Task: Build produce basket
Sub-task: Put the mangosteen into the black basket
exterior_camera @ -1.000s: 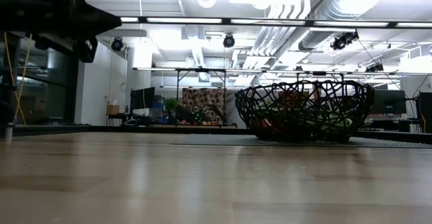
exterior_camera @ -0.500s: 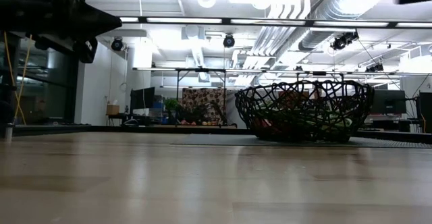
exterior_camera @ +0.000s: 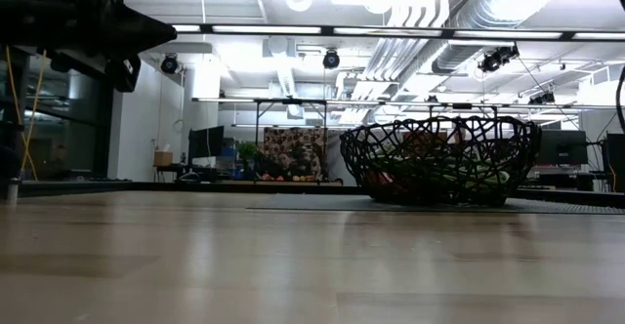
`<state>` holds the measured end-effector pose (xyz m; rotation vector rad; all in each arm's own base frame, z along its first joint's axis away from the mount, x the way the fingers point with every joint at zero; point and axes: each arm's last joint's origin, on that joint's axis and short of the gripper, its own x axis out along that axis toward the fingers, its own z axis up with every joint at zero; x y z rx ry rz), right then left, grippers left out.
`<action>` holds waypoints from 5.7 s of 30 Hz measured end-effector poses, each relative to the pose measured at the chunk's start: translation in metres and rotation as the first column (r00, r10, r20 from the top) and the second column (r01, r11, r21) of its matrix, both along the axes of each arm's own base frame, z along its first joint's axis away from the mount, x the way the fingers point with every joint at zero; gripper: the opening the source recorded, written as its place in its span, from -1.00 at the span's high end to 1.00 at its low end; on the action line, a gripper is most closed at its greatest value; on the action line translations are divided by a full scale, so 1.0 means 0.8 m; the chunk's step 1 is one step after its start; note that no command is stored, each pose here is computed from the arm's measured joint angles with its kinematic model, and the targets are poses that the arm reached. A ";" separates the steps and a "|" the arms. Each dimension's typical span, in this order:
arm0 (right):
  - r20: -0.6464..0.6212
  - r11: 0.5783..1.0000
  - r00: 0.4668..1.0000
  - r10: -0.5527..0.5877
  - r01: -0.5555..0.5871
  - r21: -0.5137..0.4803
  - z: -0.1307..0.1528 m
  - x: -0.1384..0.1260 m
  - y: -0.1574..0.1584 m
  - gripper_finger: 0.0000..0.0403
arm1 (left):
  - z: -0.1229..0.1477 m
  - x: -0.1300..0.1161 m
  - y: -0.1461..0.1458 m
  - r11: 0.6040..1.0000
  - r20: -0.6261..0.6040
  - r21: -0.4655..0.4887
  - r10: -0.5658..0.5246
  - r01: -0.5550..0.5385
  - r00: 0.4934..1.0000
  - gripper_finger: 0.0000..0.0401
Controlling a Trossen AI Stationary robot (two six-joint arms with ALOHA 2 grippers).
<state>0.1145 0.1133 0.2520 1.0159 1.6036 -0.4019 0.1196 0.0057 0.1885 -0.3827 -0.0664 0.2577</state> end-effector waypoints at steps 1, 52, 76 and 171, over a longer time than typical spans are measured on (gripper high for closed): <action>-0.016 1.000 1.000 -0.014 0.014 -0.005 -0.007 -0.001 0.002 -0.34 | 0.000 0.000 0.000 1.000 0.000 0.000 0.000 0.000 1.000 1.00; -0.316 0.994 0.948 -0.026 -0.009 -0.110 -0.137 0.025 0.042 -0.49 | 0.000 0.000 0.000 1.000 0.000 0.000 0.000 0.000 1.000 1.00; 0.791 0.927 0.546 0.278 0.062 -0.369 -0.002 0.181 -0.054 -0.28 | 0.003 0.000 0.000 0.996 0.047 -0.084 0.006 -0.002 0.999 1.00; -0.214 0.446 0.609 0.764 -0.738 -0.507 -0.099 0.174 -0.312 -0.28 | 0.187 0.060 -0.004 0.957 -0.003 0.281 -0.071 0.069 0.998 1.00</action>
